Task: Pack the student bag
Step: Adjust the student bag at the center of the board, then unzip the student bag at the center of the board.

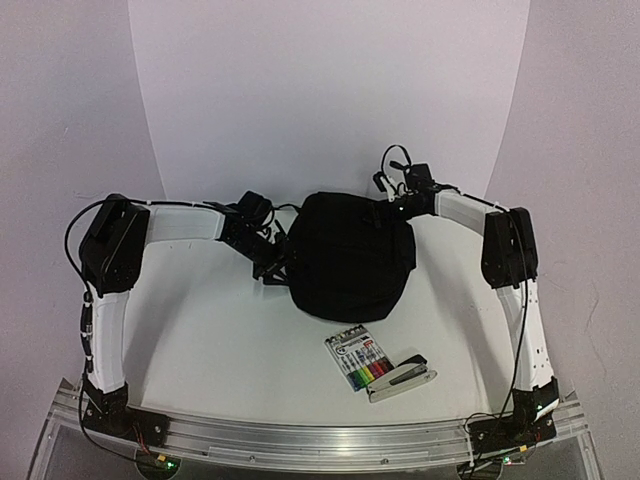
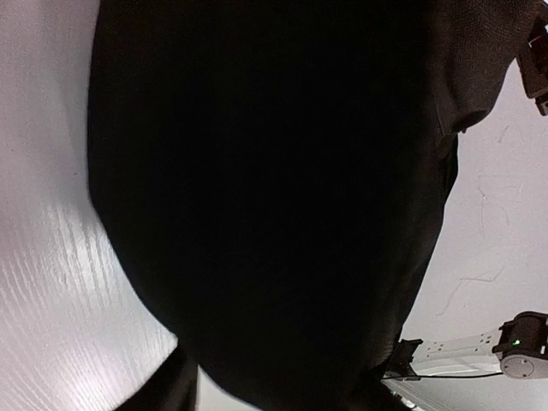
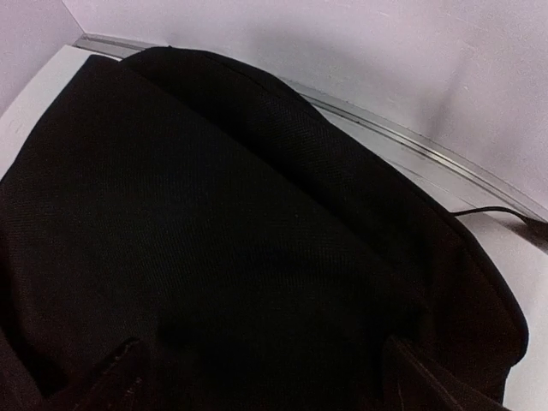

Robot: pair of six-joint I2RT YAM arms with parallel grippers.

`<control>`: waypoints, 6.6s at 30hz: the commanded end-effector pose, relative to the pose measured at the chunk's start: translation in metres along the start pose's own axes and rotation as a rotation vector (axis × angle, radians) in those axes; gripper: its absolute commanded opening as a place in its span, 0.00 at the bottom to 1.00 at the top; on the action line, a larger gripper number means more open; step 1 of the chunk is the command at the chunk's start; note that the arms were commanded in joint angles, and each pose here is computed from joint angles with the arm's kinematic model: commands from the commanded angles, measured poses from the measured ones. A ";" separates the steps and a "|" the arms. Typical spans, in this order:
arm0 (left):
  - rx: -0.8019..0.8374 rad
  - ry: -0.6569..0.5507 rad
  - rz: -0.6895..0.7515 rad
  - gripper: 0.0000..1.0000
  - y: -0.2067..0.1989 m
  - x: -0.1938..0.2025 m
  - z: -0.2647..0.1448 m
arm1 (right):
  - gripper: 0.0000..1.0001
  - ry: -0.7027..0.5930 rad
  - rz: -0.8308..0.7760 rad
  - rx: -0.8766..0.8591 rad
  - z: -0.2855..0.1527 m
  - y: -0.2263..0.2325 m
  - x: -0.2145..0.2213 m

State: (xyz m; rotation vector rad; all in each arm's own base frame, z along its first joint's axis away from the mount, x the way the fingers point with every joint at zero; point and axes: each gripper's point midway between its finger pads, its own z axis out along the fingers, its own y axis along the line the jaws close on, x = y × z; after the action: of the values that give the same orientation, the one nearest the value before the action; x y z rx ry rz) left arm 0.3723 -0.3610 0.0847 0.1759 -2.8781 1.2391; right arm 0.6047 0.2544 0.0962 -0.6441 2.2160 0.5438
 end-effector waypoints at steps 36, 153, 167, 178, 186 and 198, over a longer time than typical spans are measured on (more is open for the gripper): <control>-0.078 -0.254 -0.057 0.77 0.055 -0.059 -0.110 | 0.92 0.262 -0.102 -0.161 -0.074 0.107 0.070; 0.270 -0.104 0.581 0.58 -0.093 0.003 0.005 | 0.00 0.161 -0.109 -0.210 -0.092 0.192 0.007; 0.254 -0.022 0.553 0.51 -0.079 0.015 0.028 | 0.00 0.151 -0.068 -0.203 -0.086 0.183 0.003; 0.255 -0.001 0.554 0.01 -0.076 0.024 0.024 | 0.00 0.146 -0.076 -0.170 -0.083 0.174 0.002; 0.208 0.036 0.534 0.00 -0.054 0.040 0.021 | 0.00 0.078 -0.074 -0.013 -0.071 0.110 -0.027; 0.153 0.060 0.528 0.00 -0.040 0.046 0.020 | 0.00 -0.064 -0.093 0.191 -0.035 0.034 -0.071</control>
State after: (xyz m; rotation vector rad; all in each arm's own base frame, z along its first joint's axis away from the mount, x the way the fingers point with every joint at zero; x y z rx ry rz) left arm 0.3635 -0.4162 0.1065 -0.6400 -2.9395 1.5895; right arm 0.5181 0.3310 0.1283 -0.8352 2.3610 0.5380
